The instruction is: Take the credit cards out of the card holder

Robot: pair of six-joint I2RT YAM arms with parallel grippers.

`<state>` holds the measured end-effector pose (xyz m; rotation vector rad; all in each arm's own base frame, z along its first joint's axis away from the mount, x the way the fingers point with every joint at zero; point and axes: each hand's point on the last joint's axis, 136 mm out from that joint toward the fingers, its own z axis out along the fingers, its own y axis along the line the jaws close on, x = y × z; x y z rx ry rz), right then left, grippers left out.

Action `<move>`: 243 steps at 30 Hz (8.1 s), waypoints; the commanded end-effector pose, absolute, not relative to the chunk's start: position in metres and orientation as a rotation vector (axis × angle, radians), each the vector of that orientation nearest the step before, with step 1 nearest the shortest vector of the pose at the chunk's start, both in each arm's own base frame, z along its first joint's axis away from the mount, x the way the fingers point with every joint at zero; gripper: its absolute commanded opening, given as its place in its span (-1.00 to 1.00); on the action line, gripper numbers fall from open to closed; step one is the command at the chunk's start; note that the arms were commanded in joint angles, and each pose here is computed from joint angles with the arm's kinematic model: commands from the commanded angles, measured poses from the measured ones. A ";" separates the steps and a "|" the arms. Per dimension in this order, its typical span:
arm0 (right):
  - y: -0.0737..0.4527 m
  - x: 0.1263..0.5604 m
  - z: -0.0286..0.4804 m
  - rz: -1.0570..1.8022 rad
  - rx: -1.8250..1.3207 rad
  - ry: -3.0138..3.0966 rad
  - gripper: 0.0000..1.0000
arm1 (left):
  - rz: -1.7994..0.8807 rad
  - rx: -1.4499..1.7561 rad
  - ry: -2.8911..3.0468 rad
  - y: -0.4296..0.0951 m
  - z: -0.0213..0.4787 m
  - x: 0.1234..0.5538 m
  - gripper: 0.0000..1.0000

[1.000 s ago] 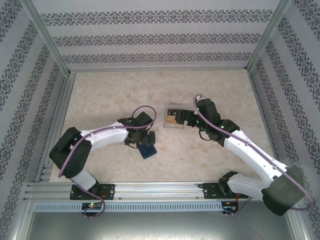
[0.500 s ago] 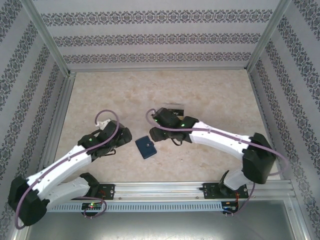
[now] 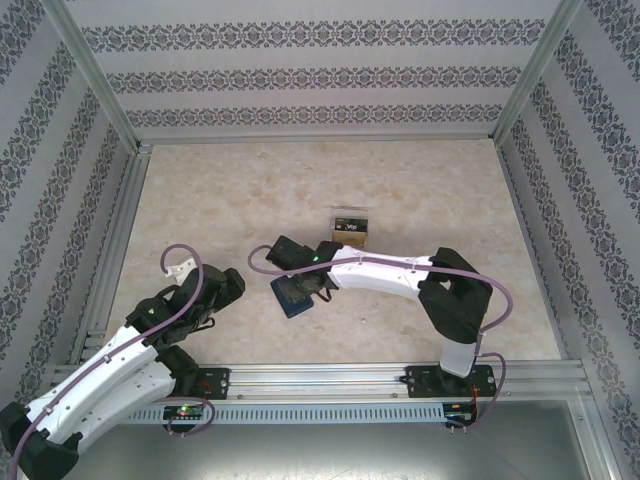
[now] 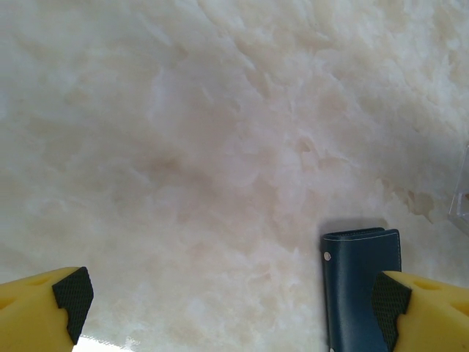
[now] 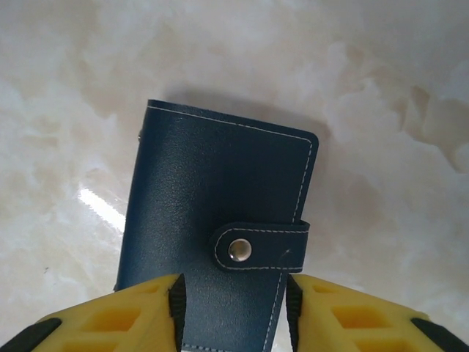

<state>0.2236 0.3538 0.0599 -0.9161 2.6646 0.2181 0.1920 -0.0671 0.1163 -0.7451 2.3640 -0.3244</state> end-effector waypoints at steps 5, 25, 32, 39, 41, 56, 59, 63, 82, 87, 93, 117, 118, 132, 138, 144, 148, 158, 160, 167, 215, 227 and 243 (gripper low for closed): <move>0.362 0.225 0.048 0.170 -0.971 2.679 -0.11 | -0.294 -0.774 2.408 -0.063 0.105 0.183 0.99; 0.358 0.224 0.034 0.127 -0.990 2.695 -0.79 | -0.452 -0.635 2.452 -0.099 0.110 0.199 0.99; 0.365 0.226 0.054 0.265 -0.904 2.697 -1.00 | -0.653 -0.525 2.476 -0.142 0.114 0.215 0.75; 0.368 0.233 0.071 0.501 -0.736 2.727 -1.00 | -0.651 -0.532 2.562 -0.157 0.102 0.228 -0.35; 0.369 0.233 0.074 0.566 -0.700 2.736 -1.00 | -0.693 -0.545 2.567 -0.163 0.099 0.233 -0.70; 0.366 0.236 0.071 0.701 -0.565 2.758 -1.00 | -0.993 -0.632 2.683 -0.210 0.054 0.261 -1.00; 0.365 0.237 0.073 0.722 -0.543 2.749 -1.00 | -0.847 -0.632 2.782 -0.200 0.030 0.254 -1.00; 0.362 0.240 0.081 0.786 -0.492 2.731 -1.00 | -0.759 -0.652 2.870 -0.193 0.002 0.243 -1.00; 0.356 0.254 0.141 1.002 -0.361 2.603 -1.00 | -0.616 -0.598 2.701 -0.153 0.082 0.265 0.53; 0.373 0.257 0.169 1.114 -0.365 2.548 -1.00 | -0.536 -0.607 2.594 -0.118 0.123 0.265 0.75; 0.378 0.258 0.189 1.146 -0.365 2.506 -1.00 | -0.528 -0.603 2.583 -0.111 0.127 0.261 0.90; 0.214 0.235 0.057 0.564 0.001 2.756 -0.42 | -0.697 -0.514 2.628 -0.140 0.112 0.266 0.99; 0.216 0.236 0.058 0.563 -0.014 2.751 -0.35 | -0.710 -0.503 2.627 -0.143 0.112 0.267 0.99; 0.254 0.254 0.040 0.492 -0.180 2.825 -0.60 | -0.927 -0.397 2.661 -0.194 0.096 0.276 0.14; 0.256 0.257 0.035 0.477 -0.202 2.832 -0.69 | -0.921 -0.358 2.736 -0.210 0.070 0.277 0.18; 0.259 0.257 0.035 0.498 -0.200 2.830 -0.69 | -0.920 -0.332 2.775 -0.221 0.053 0.279 0.20; 0.259 0.256 0.033 0.499 -0.200 2.836 -0.69 | -0.964 -0.266 2.776 -0.241 0.055 0.279 0.19; 0.256 0.254 0.035 0.506 -0.188 2.830 -0.69 | -0.782 -0.240 2.816 -0.234 0.060 0.274 0.35; 0.256 0.254 0.036 0.511 -0.183 2.827 -0.69 | -0.721 -0.246 2.810 -0.225 0.064 0.272 0.40; 0.257 0.252 0.038 0.515 -0.183 2.823 -0.69 | -0.676 -0.229 2.759 -0.215 0.082 0.273 0.42; 0.243 0.259 0.072 0.683 0.026 2.715 -0.13 | -1.130 0.103 2.716 -0.320 0.088 0.273 0.33; 0.238 0.253 0.071 0.677 0.036 2.717 -0.13 | -1.204 0.127 2.708 -0.348 0.085 0.295 0.33; 0.222 0.239 0.075 0.738 0.103 2.620 0.02 | -1.153 0.091 2.766 -0.353 0.072 0.306 0.34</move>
